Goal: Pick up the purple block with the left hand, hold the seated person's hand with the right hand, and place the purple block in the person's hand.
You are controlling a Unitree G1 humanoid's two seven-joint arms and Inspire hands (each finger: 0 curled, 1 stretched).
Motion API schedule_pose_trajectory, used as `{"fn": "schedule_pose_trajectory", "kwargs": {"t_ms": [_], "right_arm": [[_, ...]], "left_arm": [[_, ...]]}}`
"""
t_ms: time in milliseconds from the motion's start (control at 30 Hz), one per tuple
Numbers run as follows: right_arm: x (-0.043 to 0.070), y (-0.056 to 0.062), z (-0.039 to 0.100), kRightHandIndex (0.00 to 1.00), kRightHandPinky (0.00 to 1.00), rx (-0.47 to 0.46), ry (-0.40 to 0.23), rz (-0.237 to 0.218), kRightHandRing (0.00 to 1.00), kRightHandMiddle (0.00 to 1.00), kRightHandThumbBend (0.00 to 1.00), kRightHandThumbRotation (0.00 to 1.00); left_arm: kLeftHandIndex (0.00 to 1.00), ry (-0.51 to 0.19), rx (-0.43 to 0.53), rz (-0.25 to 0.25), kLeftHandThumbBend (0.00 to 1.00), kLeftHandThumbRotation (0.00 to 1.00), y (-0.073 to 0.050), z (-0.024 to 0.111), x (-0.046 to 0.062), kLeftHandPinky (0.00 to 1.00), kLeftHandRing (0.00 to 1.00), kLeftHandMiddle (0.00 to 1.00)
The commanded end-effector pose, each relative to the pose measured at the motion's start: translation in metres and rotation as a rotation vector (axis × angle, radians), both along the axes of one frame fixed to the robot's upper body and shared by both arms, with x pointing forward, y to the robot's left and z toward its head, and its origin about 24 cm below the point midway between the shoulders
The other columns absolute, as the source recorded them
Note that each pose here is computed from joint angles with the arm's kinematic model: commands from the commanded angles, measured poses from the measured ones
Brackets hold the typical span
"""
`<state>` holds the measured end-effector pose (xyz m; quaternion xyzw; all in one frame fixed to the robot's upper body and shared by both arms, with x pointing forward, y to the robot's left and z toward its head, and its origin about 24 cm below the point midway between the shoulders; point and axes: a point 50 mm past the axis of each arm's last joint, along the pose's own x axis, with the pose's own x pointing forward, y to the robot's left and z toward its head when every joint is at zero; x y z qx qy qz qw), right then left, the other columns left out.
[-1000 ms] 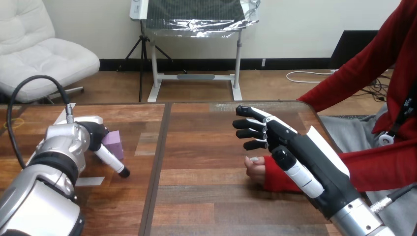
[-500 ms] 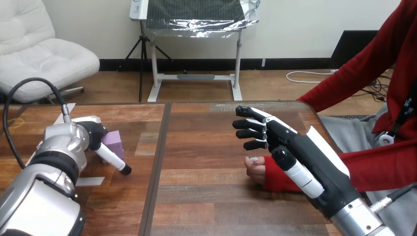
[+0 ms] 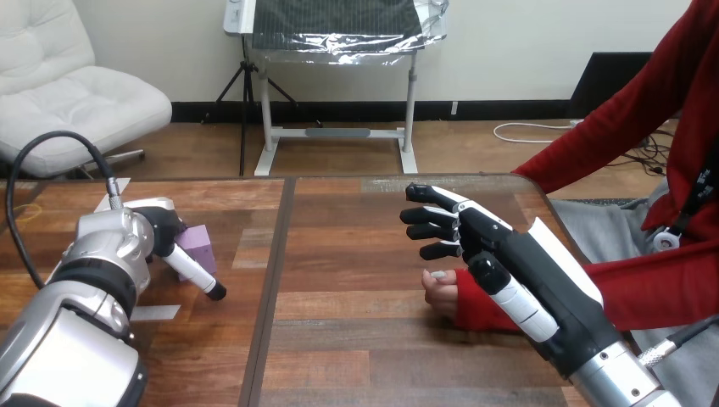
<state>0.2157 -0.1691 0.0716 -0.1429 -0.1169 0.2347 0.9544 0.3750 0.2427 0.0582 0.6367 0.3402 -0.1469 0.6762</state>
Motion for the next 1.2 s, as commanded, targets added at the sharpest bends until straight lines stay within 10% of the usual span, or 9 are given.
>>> {"fn": "schedule_pose_trajectory", "kwargs": {"t_ms": [0, 1167], "right_arm": [[0.0049, -0.0002, 0.0220, 0.88, 0.76, -0.006, -0.103, 0.012, 0.81, 0.83, 1.00, 1.00], [0.0048, -0.0009, 0.0221, 0.88, 0.76, -0.008, -0.105, 0.006, 0.81, 0.83, 1.00, 1.00]], "left_arm": [[0.95, -0.040, -0.002, -0.035, 0.85, 0.37, -0.0093, 0.0104, 0.0078, 0.57, 0.83, 0.93], [0.87, -0.134, 0.067, -0.097, 0.82, 0.18, -0.0107, 0.0114, 0.0097, 0.58, 0.73, 0.83]]}}
